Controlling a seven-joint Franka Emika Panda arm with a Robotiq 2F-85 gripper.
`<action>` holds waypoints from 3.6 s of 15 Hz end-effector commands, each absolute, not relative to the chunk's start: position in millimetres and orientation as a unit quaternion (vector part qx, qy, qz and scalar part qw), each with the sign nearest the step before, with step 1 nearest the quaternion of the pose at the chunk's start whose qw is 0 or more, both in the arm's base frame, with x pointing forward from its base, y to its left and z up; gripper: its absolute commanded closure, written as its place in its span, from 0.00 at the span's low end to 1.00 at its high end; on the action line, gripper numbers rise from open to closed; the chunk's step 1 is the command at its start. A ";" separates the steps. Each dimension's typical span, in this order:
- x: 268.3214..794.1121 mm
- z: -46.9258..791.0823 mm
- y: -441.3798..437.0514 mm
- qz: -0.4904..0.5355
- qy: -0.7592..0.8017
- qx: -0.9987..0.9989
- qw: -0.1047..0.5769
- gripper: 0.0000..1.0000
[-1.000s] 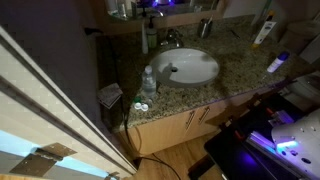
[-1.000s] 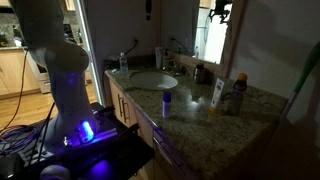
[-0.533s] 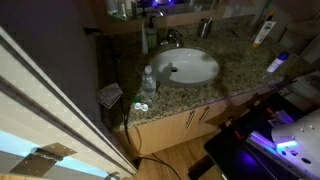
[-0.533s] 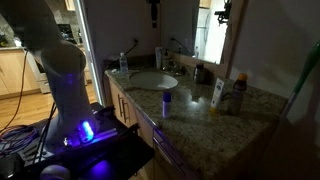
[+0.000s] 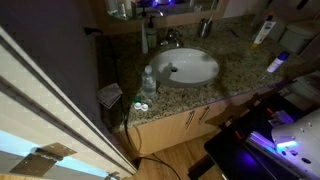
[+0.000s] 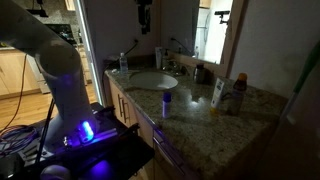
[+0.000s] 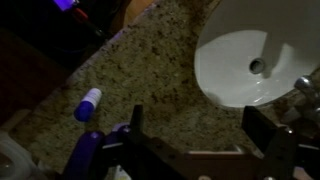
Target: Move the white tube to the left side of the counter, move the bottle with the blue lid to the left side of the counter
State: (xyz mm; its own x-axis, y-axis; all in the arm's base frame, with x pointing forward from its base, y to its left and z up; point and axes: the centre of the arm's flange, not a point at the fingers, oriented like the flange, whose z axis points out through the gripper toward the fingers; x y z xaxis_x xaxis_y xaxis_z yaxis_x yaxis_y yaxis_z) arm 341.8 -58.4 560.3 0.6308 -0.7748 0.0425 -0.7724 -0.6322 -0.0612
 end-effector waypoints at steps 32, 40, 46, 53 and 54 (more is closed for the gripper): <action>309.1 494.3 -184.0 -0.028 0.816 -0.577 0.003 0.00; 280.3 477.1 -180.6 -0.035 0.813 -0.581 -0.006 0.00; 259.4 430.9 -243.8 -0.033 0.876 -0.481 0.029 0.00; 255.5 425.1 -252.9 -0.028 0.884 -0.465 0.030 0.00; 262.2 413.4 -251.4 -0.027 0.889 -0.456 0.034 0.00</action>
